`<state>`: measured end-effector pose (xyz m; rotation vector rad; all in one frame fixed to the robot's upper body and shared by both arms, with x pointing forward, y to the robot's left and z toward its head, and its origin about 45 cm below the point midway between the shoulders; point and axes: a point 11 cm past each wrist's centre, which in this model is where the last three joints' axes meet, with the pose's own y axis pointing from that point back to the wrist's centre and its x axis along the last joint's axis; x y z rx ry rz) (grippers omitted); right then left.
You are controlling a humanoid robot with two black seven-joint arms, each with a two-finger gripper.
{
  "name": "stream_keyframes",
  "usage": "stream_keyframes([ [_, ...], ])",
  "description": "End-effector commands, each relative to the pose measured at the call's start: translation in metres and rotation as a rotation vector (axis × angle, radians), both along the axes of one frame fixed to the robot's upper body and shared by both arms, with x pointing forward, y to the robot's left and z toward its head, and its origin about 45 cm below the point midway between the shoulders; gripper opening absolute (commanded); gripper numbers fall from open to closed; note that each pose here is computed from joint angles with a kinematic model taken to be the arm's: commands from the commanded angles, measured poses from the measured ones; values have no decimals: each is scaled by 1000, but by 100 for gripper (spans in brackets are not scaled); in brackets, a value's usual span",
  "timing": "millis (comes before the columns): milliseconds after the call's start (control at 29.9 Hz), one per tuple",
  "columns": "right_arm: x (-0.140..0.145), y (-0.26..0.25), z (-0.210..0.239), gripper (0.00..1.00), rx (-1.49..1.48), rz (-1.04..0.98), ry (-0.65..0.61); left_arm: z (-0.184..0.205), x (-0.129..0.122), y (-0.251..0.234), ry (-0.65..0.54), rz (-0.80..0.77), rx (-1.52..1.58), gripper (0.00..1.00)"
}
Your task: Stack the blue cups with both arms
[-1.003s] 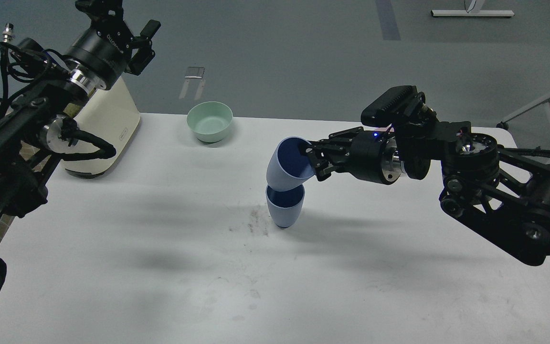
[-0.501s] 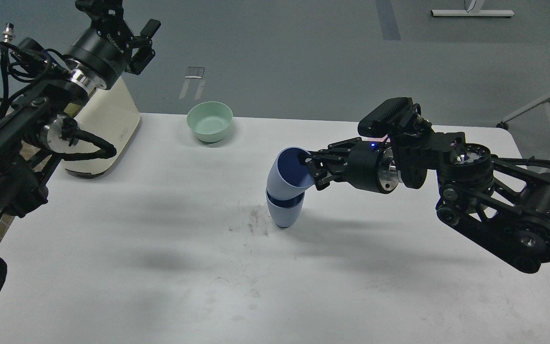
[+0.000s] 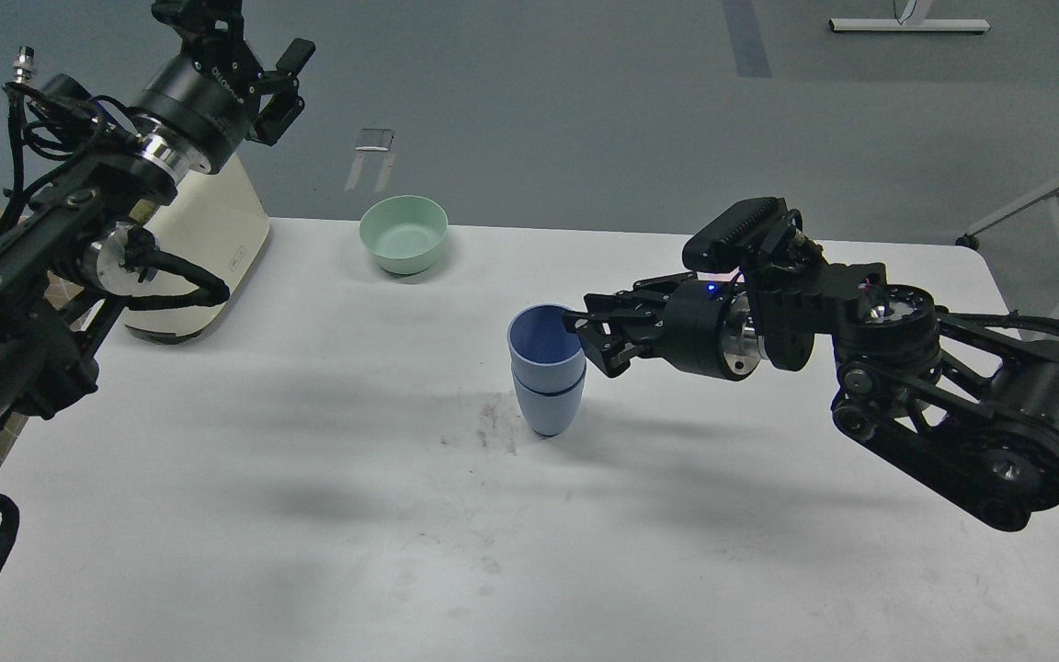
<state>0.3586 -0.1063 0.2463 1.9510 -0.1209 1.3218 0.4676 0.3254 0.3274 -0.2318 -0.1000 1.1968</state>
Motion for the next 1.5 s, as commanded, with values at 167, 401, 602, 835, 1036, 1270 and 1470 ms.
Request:
stream_keyframes([
  [167, 3, 2, 9, 61, 25, -4, -12, -1, 0, 0, -1, -1, -2, 97],
  [401, 53, -22, 98, 100, 279, -173, -142, 1, 0, -1, -8, -9, -8, 97],
  [602, 79, -70, 180, 100, 494, -314, -281, 3, -1, -1, -12, -12, -13, 97],
  [835, 109, -184, 216, 100, 855, -595, -222, 17, 2, 12, -27, 24, -140, 97],
  [1036, 117, -238, 184, 100, 1105, -717, -24, 9, 5, 16, -7, 46, -169, 98],
  [1270, 114, -270, 126, 100, 1504, -786, 293, 0, 8, 21, 50, 40, -295, 98],
  [1470, 116, -295, 103, 100, 1768, -833, 431, 3, 8, 23, 39, 48, -323, 98],
])
